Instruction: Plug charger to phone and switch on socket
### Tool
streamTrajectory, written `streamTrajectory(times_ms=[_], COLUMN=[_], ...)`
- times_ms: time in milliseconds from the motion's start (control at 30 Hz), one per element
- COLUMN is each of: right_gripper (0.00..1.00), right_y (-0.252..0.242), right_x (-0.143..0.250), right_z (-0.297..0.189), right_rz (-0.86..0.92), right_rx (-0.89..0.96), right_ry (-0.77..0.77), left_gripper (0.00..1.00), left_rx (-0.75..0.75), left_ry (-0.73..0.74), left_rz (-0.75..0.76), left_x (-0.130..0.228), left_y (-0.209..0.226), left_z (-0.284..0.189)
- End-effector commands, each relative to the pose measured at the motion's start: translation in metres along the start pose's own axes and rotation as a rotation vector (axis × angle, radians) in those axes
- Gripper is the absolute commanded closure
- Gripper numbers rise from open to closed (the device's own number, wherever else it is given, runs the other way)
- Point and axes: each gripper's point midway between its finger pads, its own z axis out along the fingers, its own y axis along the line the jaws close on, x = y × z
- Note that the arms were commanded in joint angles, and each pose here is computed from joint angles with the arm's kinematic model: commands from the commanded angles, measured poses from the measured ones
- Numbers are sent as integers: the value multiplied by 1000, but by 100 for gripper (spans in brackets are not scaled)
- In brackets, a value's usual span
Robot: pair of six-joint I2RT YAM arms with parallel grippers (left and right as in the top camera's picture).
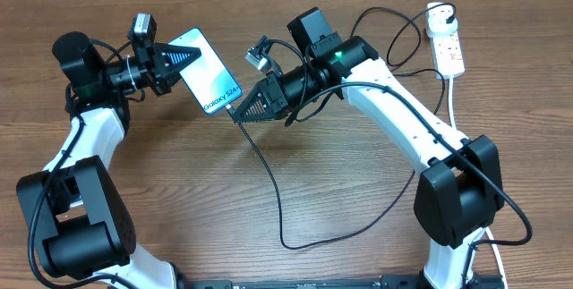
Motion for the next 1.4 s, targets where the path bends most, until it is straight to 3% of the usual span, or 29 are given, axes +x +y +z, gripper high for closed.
streamTrajectory(times_ms=[0, 1367], right_gripper=[97, 96], right_y=[26, 29], right_x=[-4, -3], right_z=[-5, -5], right_rz=[-74, -72], right_rx=[-17, -39], right_ry=[-17, -11], left_gripper=[96, 96], left_rx=[7, 8], left_ry=[37, 37], left_rz=[41, 65], left_x=[4, 4], left_y=[-6, -6], left_z=[3, 3])
